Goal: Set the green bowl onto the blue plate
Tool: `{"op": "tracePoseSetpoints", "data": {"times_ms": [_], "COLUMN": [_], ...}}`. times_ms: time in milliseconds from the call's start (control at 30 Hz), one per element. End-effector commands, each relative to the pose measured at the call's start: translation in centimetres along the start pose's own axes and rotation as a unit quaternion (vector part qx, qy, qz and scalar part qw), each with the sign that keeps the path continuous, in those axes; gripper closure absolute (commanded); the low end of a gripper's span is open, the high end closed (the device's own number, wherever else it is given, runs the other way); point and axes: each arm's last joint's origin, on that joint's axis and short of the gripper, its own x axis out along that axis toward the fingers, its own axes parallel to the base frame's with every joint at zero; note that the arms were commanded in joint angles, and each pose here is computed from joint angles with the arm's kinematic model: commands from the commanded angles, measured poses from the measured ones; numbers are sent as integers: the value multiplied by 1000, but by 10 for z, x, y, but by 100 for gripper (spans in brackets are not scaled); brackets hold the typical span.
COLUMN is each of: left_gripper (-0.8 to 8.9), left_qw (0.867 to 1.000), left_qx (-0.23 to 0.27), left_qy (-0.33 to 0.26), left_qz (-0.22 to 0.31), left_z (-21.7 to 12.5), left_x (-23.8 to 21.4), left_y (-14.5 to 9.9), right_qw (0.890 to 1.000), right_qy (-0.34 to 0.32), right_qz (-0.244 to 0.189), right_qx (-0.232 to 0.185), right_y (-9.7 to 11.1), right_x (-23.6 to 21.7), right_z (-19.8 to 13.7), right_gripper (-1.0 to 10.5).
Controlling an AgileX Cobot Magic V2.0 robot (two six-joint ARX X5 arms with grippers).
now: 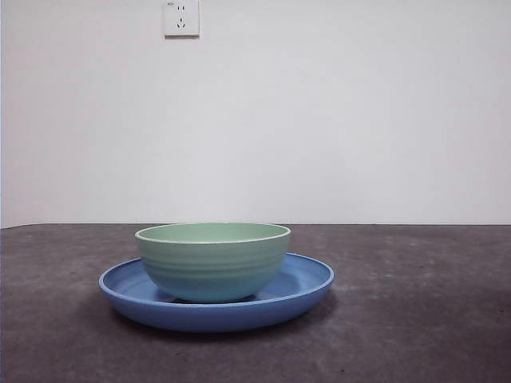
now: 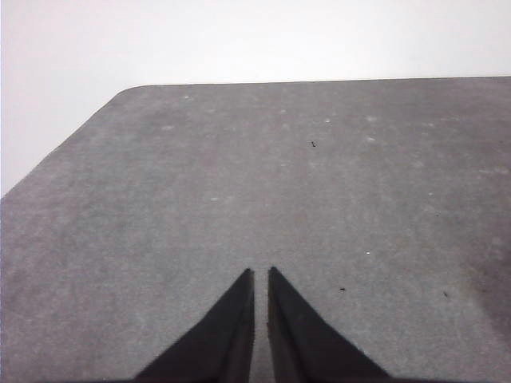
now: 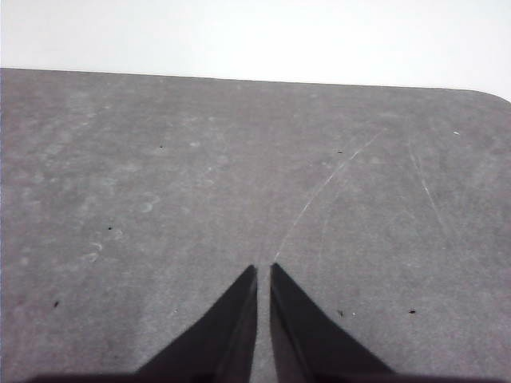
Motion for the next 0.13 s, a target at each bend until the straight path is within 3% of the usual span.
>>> {"op": "tracePoseSetpoints", "data": {"times_ms": [33,133], "left_gripper": [785,785], "left_qw": [1000,1000], "left_qx": [-1,-1], "left_qy": [12,12], "left_qz": [4,4], "left_z": [-7,-7], "left_x": [2,2], "left_y": [0,0], "right_qw": [1000,1000], "right_qy": [-4,-4], "right_qz": [1,1], "right_qx": [-4,-4], "right_y": [0,0], "right_x": [0,0], "right_z": [-1,-1], "right_gripper": [923,923]}}
